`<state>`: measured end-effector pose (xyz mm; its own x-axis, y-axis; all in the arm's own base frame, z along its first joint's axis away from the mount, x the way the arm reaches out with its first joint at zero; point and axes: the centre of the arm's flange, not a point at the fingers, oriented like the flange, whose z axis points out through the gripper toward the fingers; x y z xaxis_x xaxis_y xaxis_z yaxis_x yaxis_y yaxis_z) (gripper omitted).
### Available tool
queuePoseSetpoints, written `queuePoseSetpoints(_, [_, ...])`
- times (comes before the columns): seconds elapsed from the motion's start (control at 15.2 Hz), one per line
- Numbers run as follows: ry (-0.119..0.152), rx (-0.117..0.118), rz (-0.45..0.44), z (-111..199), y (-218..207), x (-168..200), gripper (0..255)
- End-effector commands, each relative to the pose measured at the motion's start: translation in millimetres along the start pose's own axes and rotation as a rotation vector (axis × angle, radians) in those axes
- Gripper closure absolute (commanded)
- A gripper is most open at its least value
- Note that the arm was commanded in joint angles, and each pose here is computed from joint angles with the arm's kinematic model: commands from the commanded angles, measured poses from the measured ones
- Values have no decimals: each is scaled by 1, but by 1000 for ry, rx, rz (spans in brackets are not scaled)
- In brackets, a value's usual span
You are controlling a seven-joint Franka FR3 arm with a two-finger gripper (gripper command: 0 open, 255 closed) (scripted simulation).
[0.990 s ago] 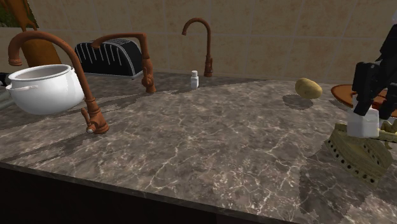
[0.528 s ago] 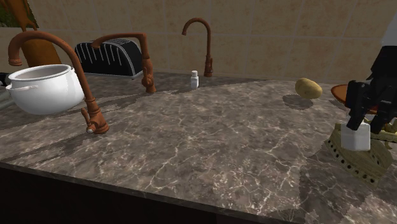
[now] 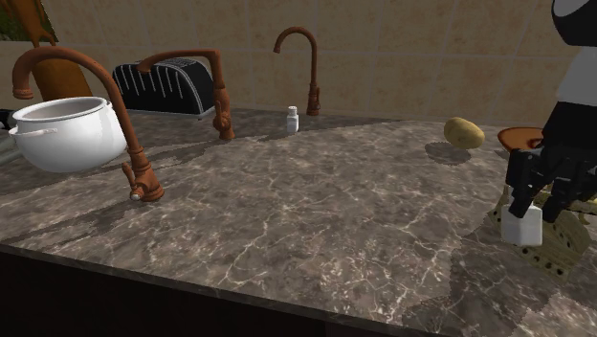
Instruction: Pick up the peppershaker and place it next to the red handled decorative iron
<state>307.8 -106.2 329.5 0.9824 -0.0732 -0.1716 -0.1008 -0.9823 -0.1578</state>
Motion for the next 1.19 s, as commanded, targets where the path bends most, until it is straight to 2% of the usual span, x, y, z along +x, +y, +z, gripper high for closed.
queuePoseSetpoints(0.0, [1,0,0,10,2,1,255])
queuePoseSetpoints(0.66, [1,0,0,61,10,10,255])
queuePoseSetpoints(1.12, [1,0,0,61,10,10,255])
